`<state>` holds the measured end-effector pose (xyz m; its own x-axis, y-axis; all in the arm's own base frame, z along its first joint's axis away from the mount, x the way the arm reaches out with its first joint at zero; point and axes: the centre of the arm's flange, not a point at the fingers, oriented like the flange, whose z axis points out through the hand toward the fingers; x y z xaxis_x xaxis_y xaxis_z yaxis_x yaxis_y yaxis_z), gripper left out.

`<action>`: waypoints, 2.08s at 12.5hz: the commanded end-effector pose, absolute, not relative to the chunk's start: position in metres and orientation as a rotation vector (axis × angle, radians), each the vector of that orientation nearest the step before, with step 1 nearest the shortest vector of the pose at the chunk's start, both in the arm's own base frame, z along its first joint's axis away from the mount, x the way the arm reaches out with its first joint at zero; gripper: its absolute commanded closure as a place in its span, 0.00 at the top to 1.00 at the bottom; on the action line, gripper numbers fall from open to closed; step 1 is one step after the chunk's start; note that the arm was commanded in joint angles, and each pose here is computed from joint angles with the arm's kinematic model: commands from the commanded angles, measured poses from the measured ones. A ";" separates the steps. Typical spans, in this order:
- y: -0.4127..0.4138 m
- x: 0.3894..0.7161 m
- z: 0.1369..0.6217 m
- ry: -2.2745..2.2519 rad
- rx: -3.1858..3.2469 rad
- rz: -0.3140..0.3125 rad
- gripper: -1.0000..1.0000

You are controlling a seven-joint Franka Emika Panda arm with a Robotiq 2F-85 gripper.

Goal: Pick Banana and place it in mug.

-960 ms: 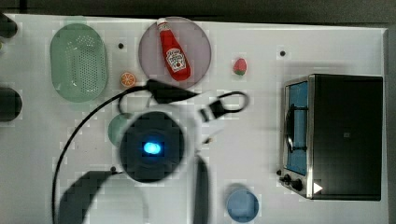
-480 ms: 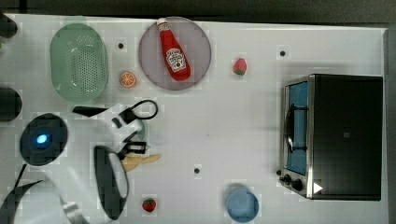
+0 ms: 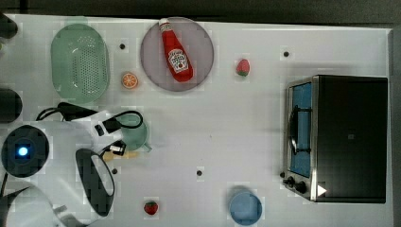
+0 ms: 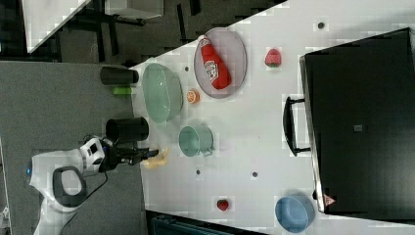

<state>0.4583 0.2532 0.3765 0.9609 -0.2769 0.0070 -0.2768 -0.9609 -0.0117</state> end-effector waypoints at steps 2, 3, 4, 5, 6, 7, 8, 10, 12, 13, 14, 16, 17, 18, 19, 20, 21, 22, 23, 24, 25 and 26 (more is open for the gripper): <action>0.249 0.453 0.307 0.588 -3.069 0.142 0.29; 0.248 0.454 0.300 0.616 -3.060 0.158 0.29; 0.245 0.455 0.293 0.683 -3.051 0.176 0.32; 0.244 0.454 0.286 0.732 -3.046 0.189 0.42; 0.244 0.452 0.279 0.760 -3.046 0.201 0.53; 0.244 0.451 0.274 0.756 -3.050 0.204 0.65; 0.244 0.455 0.274 0.752 -3.035 0.172 0.75; 0.242 0.457 0.274 0.756 -3.026 0.152 0.97; 0.236 0.471 0.293 0.786 -2.997 0.080 1.00; 0.227 0.479 0.308 0.816 -2.987 0.040 1.00; 0.212 0.488 0.333 0.864 -2.986 0.000 1.00; 0.183 0.501 0.385 0.959 -2.982 -0.061 1.00; 0.168 0.506 0.414 1.010 -2.973 -0.092 1.00; 0.150 0.508 0.439 1.069 -2.971 -0.092 1.00; 0.130 0.508 0.464 1.138 -2.963 -0.085 1.00; 0.107 0.509 0.489 1.209 -2.942 -0.085 1.00; 0.079 0.509 0.516 1.293 -2.908 -0.082 1.00; 0.050 0.506 0.540 1.374 -2.871 -0.070 1.00; 0.027 0.503 0.557 1.437 -2.838 -0.057 1.00; -0.014 0.496 0.580 1.534 -2.772 -0.022 1.00; -0.027 0.493 0.587 1.548 -2.749 -0.014 1.00; -0.036 0.488 0.589 1.532 -2.759 0.017 1.00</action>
<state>0.4885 -0.0241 0.5899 0.5406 -0.8412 0.0119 -0.8413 -0.5406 0.0029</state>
